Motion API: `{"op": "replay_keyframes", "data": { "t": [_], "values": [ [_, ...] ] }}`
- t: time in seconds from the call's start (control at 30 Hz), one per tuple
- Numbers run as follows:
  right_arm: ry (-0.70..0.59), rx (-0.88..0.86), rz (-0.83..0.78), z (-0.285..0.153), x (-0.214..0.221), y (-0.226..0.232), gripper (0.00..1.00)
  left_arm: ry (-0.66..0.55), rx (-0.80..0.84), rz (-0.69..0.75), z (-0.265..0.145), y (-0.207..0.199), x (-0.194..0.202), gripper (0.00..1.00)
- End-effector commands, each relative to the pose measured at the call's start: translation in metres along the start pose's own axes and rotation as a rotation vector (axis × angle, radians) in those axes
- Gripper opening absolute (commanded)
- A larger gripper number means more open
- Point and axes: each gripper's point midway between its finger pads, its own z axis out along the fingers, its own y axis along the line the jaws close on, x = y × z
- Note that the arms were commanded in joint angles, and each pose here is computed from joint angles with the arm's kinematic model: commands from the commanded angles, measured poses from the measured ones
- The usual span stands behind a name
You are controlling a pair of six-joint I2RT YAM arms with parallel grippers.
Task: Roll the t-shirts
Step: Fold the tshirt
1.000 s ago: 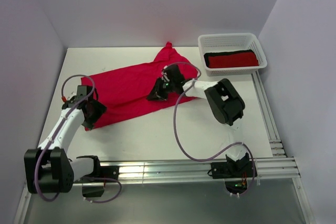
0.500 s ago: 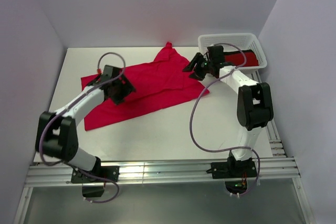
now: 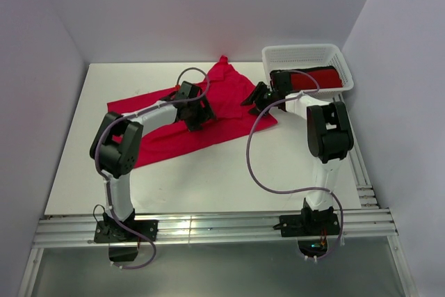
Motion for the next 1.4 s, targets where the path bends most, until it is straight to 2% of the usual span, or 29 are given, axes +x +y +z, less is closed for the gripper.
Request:
{"op": "replay_keyframes", "data": {
  "t": [0.0, 0.37, 0.67, 0.8, 1.0, 1.1, 1.37],
  "values": [
    [0.055, 0.021, 0.073, 0.01, 0.02, -0.013, 0.57, -0.022, 0.088, 0.02, -0.002, -0.029, -0.01, 0.76],
    [0.017, 0.125, -0.01, 0.008, 0.034, -0.01, 0.57, 0.014, 0.063, 0.082, 0.0, -0.027, 0.023, 0.76],
    [-0.171, 0.216, -0.155, -0.018, -0.002, 0.003, 0.57, -0.001, 0.05, 0.103, -0.007, -0.025, 0.025, 0.76],
    [-0.154, 0.269, -0.112, -0.018, -0.021, -0.013, 0.56, -0.009, 0.052, 0.106, -0.012, -0.024, 0.026, 0.76],
    [-0.166, 0.228, -0.039, -0.022, -0.051, -0.031, 0.54, -0.016, 0.039, 0.107, -0.019, -0.016, 0.029, 0.76],
    [-0.186, 0.196, -0.072, -0.029, -0.066, -0.015, 0.54, -0.016, 0.039, 0.107, -0.02, -0.017, 0.029, 0.76],
    [-0.199, 0.123, -0.139, -0.058, -0.043, 0.026, 0.57, -0.024, 0.046, 0.114, -0.023, -0.023, 0.027, 0.76]
  ]
}}
